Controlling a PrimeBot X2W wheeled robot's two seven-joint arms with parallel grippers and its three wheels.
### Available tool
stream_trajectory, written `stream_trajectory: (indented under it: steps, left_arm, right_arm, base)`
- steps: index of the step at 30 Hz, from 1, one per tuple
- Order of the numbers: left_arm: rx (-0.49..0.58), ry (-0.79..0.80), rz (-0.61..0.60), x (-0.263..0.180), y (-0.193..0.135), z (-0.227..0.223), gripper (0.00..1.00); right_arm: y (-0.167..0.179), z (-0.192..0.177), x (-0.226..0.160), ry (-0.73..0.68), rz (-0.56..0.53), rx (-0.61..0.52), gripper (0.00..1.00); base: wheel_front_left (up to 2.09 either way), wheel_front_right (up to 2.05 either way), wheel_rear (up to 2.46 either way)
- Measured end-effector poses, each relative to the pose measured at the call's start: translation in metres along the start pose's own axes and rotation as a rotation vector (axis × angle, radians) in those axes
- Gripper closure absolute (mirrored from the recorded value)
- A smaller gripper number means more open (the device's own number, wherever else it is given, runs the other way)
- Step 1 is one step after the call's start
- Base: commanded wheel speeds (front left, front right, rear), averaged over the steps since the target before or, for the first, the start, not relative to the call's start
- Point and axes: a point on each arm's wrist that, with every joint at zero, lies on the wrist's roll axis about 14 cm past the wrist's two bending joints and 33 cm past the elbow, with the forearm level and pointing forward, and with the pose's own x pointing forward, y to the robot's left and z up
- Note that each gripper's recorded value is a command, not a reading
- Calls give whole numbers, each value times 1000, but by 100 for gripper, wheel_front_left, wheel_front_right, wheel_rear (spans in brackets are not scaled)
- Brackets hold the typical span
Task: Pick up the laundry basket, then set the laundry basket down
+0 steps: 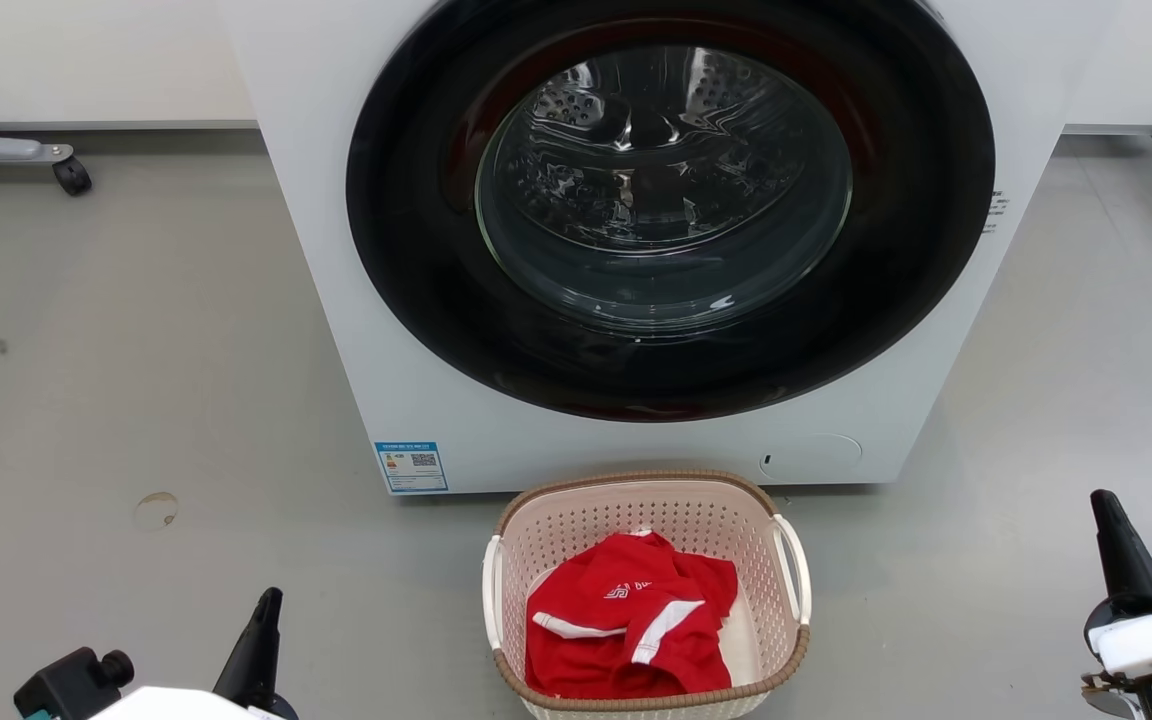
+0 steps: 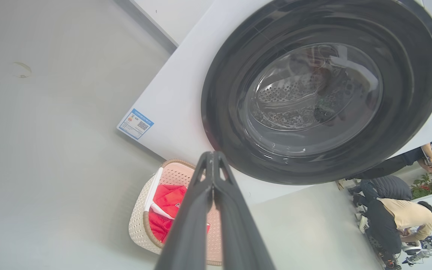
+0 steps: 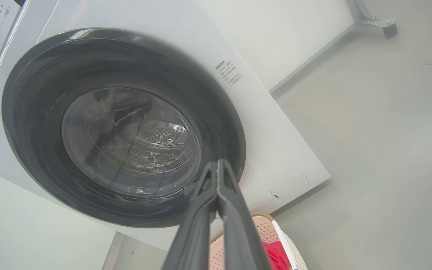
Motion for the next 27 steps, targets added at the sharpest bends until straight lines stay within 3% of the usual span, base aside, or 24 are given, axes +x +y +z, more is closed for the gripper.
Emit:
stream_trajectory:
  steps: [27]
  left_arm:
    - [-326,-34,-48,16,-6,7,100]
  right_arm:
    - [-12,21,0,-60,-41,268,100]
  base:
    - [0,0,0]
